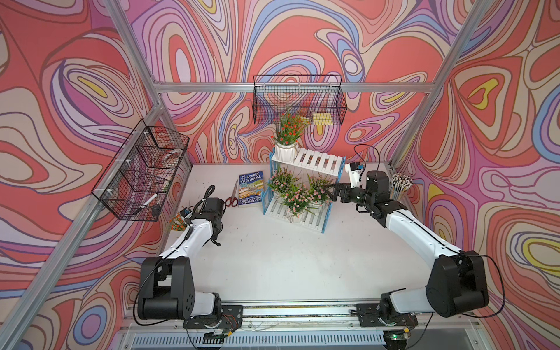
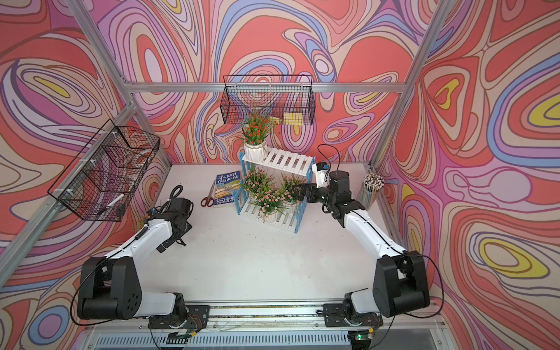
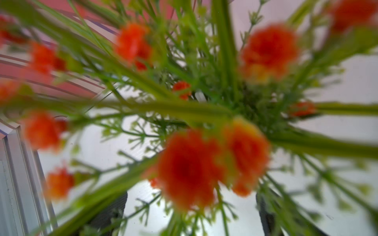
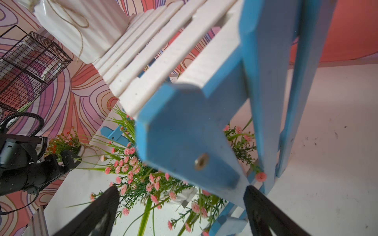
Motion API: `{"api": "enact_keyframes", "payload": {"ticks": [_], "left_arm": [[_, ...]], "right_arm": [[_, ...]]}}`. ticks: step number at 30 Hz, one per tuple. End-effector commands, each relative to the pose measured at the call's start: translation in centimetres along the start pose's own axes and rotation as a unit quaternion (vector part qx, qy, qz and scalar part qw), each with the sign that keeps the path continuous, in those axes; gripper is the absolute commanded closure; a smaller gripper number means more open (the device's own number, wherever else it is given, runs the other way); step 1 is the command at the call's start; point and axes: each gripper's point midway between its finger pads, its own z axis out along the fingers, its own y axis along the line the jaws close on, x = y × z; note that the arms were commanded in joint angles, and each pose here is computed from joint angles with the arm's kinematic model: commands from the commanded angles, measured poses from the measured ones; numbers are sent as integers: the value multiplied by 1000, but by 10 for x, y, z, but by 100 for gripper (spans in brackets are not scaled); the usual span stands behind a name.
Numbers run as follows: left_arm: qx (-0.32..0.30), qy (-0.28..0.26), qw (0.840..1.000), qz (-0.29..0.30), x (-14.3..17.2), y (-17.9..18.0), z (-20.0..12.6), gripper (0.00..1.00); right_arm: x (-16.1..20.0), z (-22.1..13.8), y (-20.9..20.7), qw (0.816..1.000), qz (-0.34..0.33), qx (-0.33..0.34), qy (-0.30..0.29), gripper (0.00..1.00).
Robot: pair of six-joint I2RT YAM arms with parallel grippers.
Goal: Place the baby's breath potted plants on the rack by color
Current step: Pick up the baby's breath potted plant from the center of the board.
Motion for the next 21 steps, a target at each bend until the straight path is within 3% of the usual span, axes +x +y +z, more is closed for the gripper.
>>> {"api": "enact_keyframes", "payload": {"ticks": [1,10,21], "left_arm": [[-3,-2,1000,-10,-9,-1,7,0],[14,-5,1000,-20,-27,-20,18,0],[-14,-25,1000,-7,-42,-25,23,0]], "right_arm": [[-6,1,4,1000,-18,0,-3,2],[-2,-1,8,1000,-30,-8,-3,2],[3,-1,8,999,-39,-14,0,2]]}}
